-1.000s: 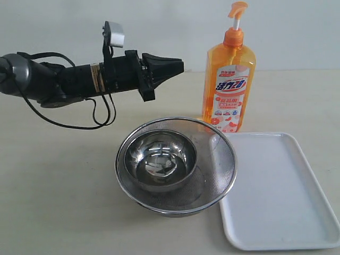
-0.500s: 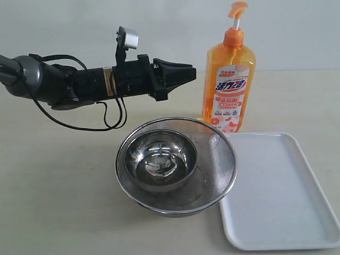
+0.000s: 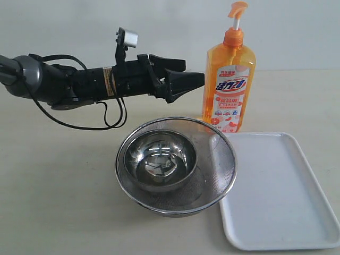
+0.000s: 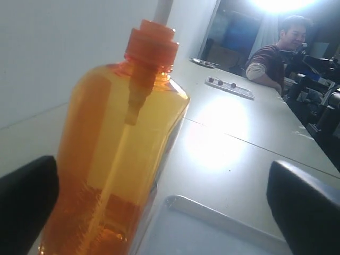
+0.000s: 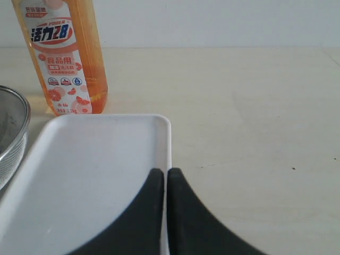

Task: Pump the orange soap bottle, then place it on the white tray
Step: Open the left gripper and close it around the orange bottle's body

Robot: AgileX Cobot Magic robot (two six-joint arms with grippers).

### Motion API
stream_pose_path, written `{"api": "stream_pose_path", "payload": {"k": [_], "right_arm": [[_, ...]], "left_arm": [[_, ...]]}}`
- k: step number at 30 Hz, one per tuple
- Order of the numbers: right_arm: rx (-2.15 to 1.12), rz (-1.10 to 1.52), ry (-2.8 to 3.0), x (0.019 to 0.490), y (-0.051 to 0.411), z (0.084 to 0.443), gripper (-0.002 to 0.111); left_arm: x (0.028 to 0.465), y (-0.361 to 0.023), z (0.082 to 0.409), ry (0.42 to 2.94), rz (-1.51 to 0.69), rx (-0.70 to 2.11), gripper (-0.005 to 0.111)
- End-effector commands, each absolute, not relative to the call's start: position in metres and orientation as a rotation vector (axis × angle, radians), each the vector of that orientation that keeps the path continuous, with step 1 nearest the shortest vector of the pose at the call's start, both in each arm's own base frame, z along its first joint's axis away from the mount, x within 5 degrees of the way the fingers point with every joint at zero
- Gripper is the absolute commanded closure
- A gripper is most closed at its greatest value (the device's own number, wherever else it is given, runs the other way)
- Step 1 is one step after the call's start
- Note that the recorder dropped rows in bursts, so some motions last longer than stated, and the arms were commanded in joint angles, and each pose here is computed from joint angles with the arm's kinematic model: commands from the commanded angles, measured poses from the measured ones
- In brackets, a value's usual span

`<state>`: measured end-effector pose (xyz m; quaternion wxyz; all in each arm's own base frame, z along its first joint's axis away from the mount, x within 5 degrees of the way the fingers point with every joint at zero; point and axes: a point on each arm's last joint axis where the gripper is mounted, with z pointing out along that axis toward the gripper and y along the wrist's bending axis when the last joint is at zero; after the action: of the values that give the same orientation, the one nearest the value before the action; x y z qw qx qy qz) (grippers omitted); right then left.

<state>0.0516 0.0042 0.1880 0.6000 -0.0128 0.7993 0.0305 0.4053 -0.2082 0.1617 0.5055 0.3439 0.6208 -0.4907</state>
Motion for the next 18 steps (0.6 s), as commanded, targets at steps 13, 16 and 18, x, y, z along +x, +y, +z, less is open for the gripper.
{"api": "stream_pose_path", "payload": {"k": [13,16,18], "right_arm": [[-0.03,0.056,1.84,0.0517,0.0035,0.1882,0.108],[-0.03,0.056,1.84,0.0517,0.0035,0.1882,0.108],[-0.03,0.056,1.84,0.0517,0.0035,0.1882,0.108]], "left_arm": [[0.4076,-0.2091,0.1631,1.343,-0.914,1.023,-0.002],[0.4103,-0.2113,0.1618,1.354,-0.849,1.05,-0.002],[0.4131,-0.2171,0.163,1.363,-0.791,1.076,-0.002]]}}
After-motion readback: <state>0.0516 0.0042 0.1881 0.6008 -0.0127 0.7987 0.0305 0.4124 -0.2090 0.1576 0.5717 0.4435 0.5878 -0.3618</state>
